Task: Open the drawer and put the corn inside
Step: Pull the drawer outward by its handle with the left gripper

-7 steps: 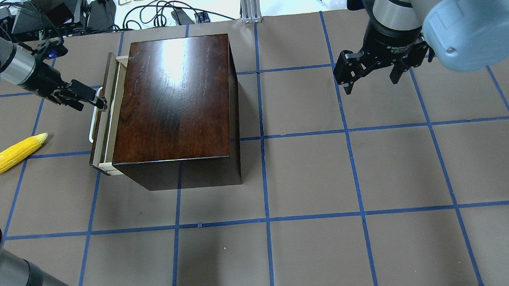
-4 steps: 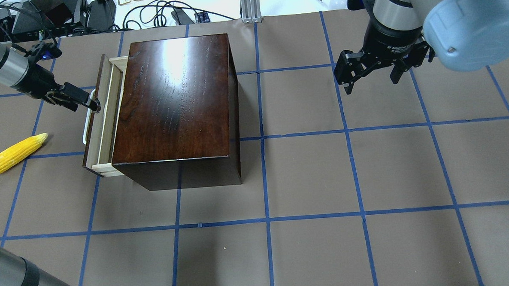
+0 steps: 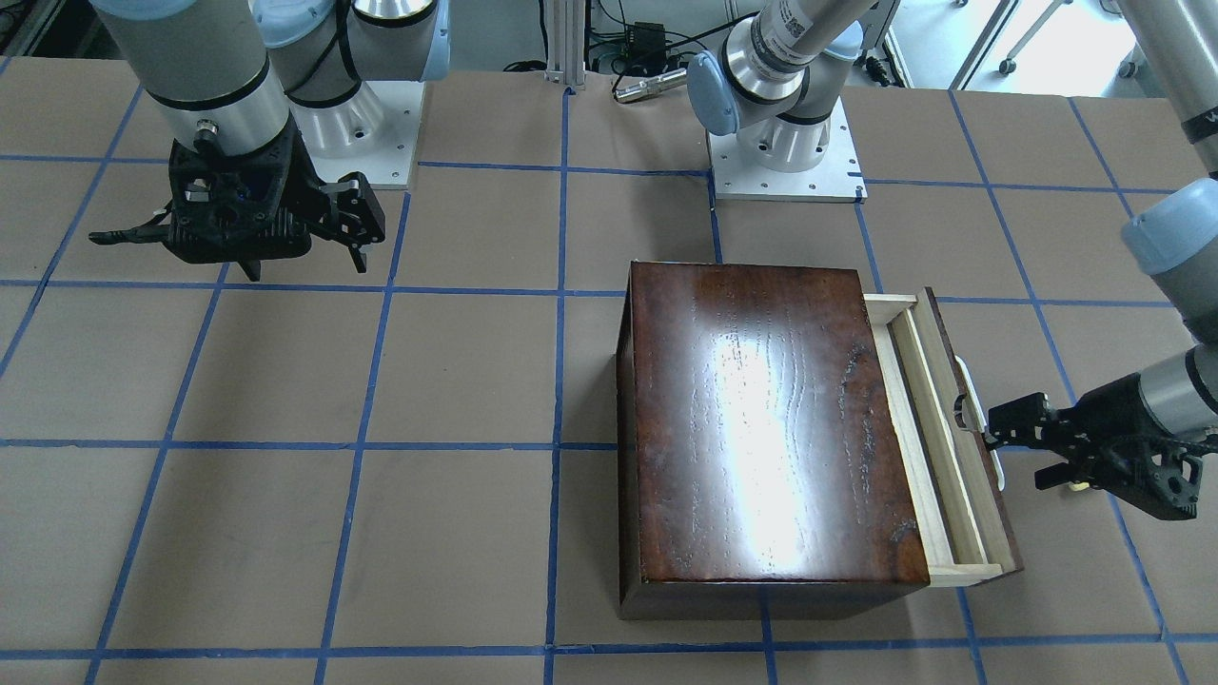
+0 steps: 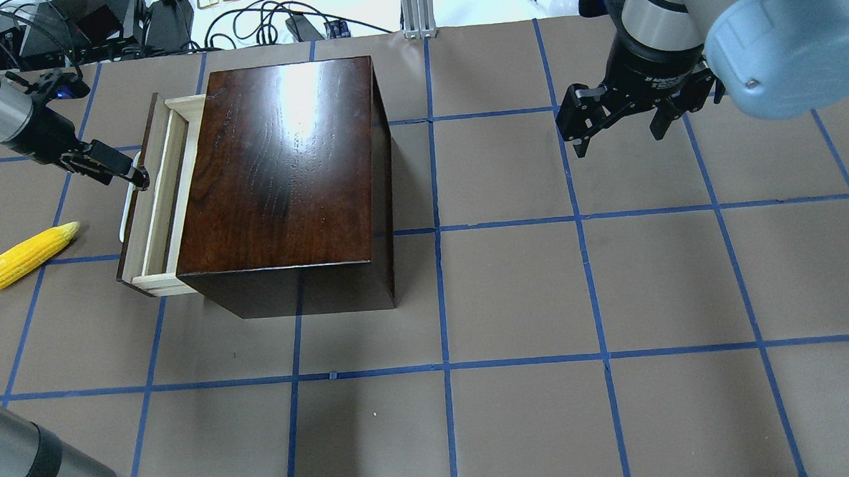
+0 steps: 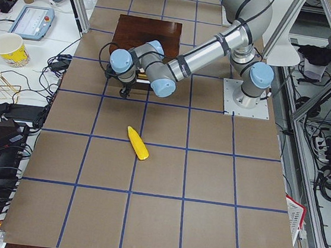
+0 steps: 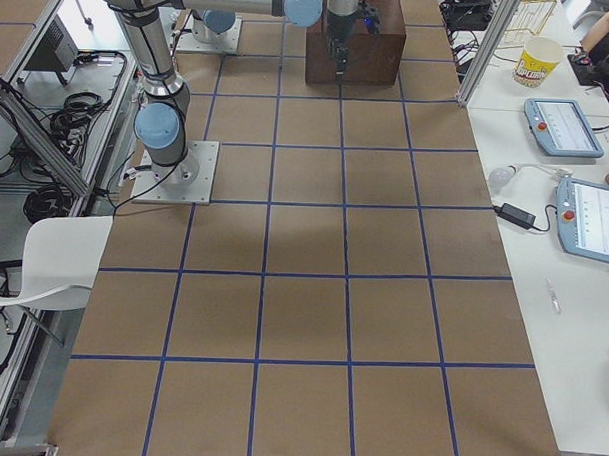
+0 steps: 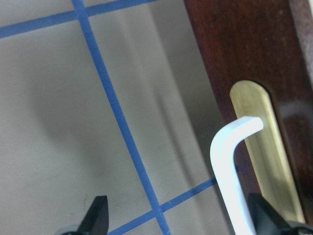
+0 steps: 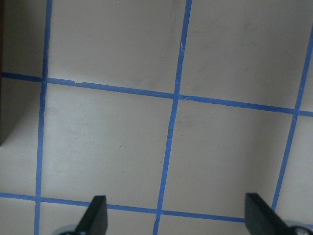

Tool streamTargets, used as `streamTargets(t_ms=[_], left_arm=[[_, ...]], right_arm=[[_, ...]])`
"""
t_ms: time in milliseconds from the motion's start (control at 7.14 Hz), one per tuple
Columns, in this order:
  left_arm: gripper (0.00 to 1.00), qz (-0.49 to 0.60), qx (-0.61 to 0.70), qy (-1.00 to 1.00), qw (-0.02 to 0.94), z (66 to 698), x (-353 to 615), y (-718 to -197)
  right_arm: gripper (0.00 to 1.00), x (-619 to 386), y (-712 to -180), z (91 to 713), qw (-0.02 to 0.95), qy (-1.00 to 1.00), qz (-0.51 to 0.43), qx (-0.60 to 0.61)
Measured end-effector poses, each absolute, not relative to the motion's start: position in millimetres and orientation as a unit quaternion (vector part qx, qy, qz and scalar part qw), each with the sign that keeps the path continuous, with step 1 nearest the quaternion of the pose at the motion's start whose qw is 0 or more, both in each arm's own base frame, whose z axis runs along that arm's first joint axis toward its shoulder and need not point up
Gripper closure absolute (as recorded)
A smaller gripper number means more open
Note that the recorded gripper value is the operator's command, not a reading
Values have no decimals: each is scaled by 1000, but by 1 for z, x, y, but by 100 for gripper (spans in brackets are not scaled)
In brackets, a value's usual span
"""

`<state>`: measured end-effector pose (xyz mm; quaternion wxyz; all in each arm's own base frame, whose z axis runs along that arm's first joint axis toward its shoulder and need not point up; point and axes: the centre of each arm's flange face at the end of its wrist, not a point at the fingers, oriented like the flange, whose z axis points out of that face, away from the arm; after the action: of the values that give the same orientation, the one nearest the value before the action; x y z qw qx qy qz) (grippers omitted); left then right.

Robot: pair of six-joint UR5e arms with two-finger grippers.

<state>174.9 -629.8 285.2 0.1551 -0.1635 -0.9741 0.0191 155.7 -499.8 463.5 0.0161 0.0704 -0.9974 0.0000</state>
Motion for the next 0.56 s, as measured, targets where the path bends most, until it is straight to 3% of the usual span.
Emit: streamTargets(t_ms=[561], left_arm=[[0,19,-173,-974,144,287,192,-629]], right_arm=[[0,156,-500,464,16,-997,0,70]])
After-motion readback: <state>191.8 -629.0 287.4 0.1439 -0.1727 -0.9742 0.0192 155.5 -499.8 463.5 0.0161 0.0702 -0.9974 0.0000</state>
